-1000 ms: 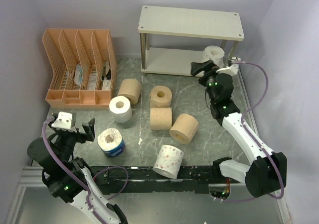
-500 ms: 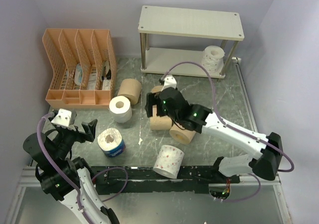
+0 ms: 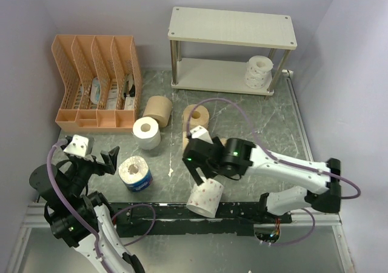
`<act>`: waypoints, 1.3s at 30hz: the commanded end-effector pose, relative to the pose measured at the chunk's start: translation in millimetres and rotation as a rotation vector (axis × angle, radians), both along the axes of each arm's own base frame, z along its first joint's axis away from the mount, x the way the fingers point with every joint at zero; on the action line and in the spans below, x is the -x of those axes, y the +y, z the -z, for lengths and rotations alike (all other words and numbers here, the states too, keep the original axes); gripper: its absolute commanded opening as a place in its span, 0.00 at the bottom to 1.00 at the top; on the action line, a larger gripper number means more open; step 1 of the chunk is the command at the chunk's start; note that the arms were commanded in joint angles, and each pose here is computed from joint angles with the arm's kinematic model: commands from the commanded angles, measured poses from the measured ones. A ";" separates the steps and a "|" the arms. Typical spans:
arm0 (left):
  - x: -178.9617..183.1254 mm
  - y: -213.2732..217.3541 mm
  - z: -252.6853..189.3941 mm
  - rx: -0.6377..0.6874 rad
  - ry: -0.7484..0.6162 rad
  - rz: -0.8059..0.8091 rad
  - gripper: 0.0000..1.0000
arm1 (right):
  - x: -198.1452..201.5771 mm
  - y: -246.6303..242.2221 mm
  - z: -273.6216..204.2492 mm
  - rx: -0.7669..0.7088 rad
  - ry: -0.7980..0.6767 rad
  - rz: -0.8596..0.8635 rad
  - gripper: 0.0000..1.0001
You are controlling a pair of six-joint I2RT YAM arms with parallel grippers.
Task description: Place and organize the paper towels onto the shelf
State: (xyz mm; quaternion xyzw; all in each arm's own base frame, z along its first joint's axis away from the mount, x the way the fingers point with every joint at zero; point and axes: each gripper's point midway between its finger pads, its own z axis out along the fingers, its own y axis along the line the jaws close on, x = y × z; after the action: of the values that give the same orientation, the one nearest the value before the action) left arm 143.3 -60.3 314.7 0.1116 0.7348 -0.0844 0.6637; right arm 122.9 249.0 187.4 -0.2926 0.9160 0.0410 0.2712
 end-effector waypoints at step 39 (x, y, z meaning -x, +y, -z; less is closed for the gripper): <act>16.6 -15.4 -7.6 -0.058 -0.080 0.039 0.94 | -0.7 -18.9 77.5 -0.446 0.327 0.001 0.81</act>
State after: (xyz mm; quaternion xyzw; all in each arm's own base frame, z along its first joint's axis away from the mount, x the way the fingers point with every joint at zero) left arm 130.1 -71.0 318.7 0.1341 0.7155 -0.0718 0.6818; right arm 125.7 224.5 103.5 -0.2003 0.9321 0.2435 0.1782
